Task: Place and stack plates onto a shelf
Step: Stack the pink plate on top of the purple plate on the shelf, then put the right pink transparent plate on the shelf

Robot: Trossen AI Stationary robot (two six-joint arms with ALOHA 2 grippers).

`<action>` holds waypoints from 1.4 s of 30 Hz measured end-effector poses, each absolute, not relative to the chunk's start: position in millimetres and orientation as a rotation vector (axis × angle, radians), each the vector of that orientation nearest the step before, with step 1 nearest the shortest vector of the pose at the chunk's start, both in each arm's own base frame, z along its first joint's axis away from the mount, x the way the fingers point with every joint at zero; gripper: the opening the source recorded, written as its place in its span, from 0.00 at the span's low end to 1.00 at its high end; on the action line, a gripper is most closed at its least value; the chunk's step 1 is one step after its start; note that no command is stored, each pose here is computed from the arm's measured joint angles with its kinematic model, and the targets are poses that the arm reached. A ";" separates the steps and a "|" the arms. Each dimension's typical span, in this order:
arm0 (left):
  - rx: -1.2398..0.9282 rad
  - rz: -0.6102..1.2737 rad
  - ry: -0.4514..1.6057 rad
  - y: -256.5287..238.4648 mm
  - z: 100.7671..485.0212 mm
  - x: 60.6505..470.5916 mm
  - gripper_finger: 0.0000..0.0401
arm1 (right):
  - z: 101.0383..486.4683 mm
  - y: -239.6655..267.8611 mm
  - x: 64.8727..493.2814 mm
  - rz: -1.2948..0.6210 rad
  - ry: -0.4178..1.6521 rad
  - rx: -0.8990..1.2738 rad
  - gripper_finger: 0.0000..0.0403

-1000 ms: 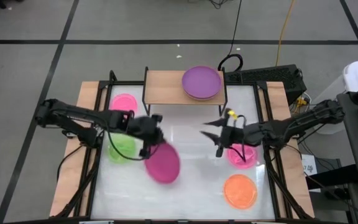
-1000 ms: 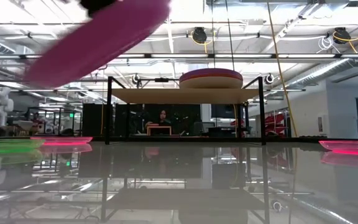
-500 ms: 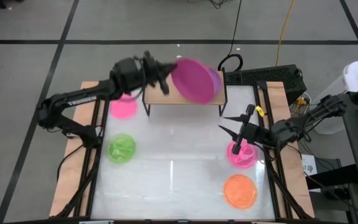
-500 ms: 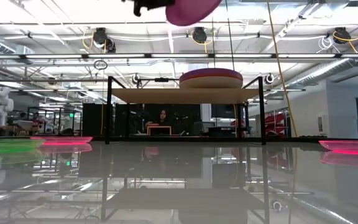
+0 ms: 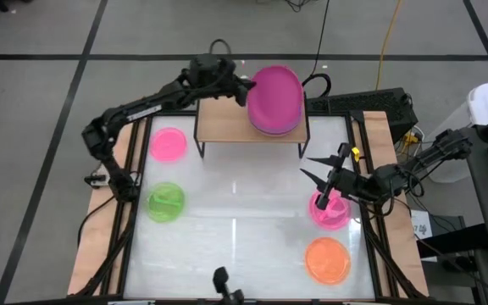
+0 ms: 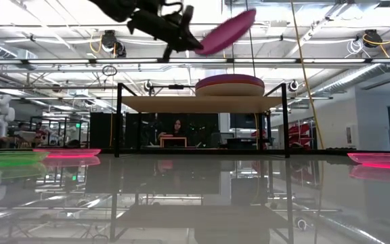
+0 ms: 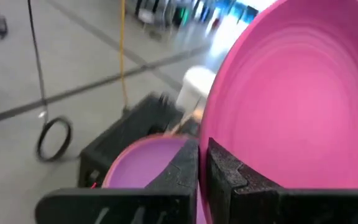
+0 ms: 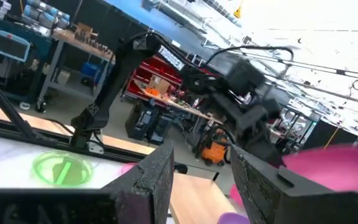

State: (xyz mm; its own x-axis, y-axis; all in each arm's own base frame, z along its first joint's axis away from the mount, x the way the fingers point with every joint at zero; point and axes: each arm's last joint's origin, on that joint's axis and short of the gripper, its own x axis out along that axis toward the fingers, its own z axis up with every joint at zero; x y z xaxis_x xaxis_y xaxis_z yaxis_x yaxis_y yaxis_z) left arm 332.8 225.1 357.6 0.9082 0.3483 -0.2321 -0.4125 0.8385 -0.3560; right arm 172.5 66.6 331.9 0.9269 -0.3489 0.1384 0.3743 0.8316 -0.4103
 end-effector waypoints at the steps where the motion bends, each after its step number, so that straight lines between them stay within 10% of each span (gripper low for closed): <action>1: -0.407 0.407 0.206 227.8 357.0 337.1 0.03 | 331.9 66.8 172.5 -0.382 -0.059 -0.443 0.35; 21: -0.180 0.423 0.283 226.8 376.9 343.1 0.39 | 327.0 67.4 173.2 -0.370 -0.024 -0.436 0.35; 32: 0.108 0.275 0.002 145.5 496.5 244.6 0.40 | 321.5 67.7 173.9 -0.359 0.022 -0.450 0.35; 42: 0.079 0.242 0.157 74.1 497.5 145.9 0.40 | 320.1 67.6 174.0 -0.357 0.029 -0.434 0.35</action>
State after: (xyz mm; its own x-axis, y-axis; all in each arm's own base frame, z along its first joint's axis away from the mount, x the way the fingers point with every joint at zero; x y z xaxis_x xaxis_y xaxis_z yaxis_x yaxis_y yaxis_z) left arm 145.9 74.1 497.5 0.9587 0.2447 -0.1450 -0.2324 0.9678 0.0966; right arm 174.0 67.6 320.1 0.9377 -0.3442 0.0477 0.3319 0.8464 -0.4166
